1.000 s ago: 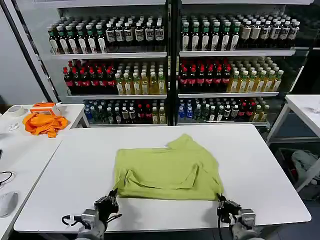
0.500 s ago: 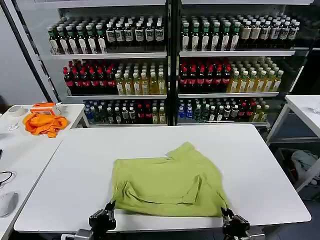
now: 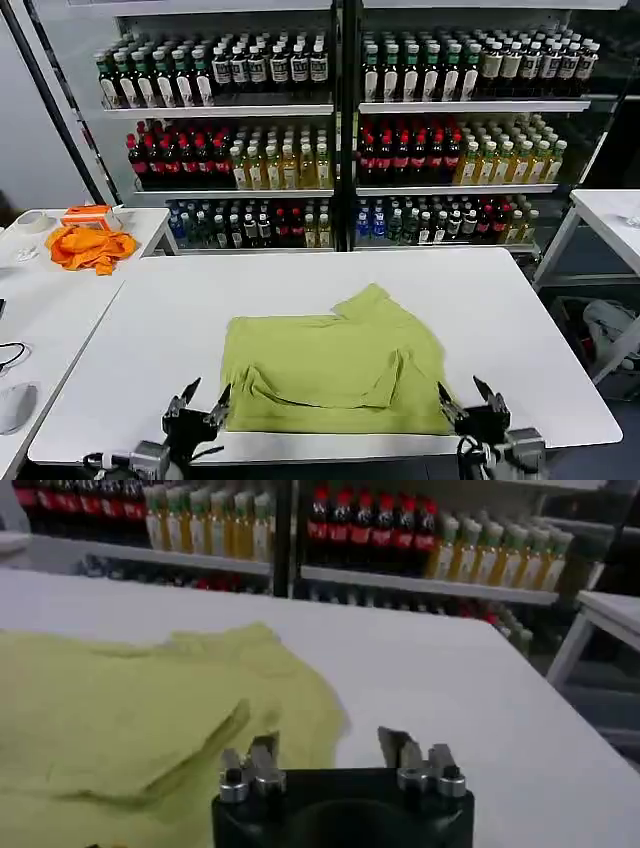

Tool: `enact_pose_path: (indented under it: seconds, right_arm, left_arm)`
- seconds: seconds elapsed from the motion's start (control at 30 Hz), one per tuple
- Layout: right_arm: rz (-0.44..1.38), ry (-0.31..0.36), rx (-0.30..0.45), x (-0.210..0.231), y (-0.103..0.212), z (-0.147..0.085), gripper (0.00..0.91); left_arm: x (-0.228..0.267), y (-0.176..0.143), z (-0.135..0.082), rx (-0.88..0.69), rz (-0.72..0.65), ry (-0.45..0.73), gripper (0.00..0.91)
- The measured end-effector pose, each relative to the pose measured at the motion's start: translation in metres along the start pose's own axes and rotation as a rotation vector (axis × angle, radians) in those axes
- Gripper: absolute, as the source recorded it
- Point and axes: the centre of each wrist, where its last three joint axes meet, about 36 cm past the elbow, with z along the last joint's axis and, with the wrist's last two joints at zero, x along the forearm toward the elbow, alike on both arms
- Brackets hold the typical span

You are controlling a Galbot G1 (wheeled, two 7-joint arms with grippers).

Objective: Fold and organize the clothes.

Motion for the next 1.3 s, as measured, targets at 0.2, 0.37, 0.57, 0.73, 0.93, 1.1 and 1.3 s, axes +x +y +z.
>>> enact_pose_path:
  seconds: [0.2, 0.37, 0.57, 0.73, 0.93, 1.1, 1.3]
  right_arm:
    - [-0.036, -0.002, -0.042, -0.062, 0.001, -0.024, 0.907]
    - [-0.067, 0.017, -0.071, -0.110, 0.009, -0.043, 0.907]
    - [-0.100, 0.052, -0.077, -0.160, 0.022, -0.061, 0.907]
    - [-0.104, 0.078, -0.080, -0.194, 0.030, -0.074, 0.907]
    - [-0.111, 0.120, -0.079, -0.226, 0.039, -0.081, 0.907]
    - [-0.115, 0.163, -0.075, -0.245, 0.049, -0.074, 0.665]
    - [-0.122, 0.181, -0.067, -0.256, 0.056, -0.072, 0.000]
  left_arm:
    - [-0.048, 0.014, -0.011, 0.020, 0.002, 0.011, 0.907]
    - [-0.086, 0.022, -0.022, 0.034, 0.005, 0.033, 0.907]
    - [-0.126, 0.027, -0.033, 0.044, 0.019, 0.060, 0.907]
    - [-0.151, 0.028, -0.037, 0.041, 0.011, 0.082, 0.907]
    - [-0.175, 0.030, -0.040, 0.025, -0.011, 0.108, 0.907]
    - [-0.187, 0.030, -0.034, 0.022, -0.024, 0.141, 0.907]
    - [-0.192, 0.032, -0.033, 0.023, -0.020, 0.153, 0.020]
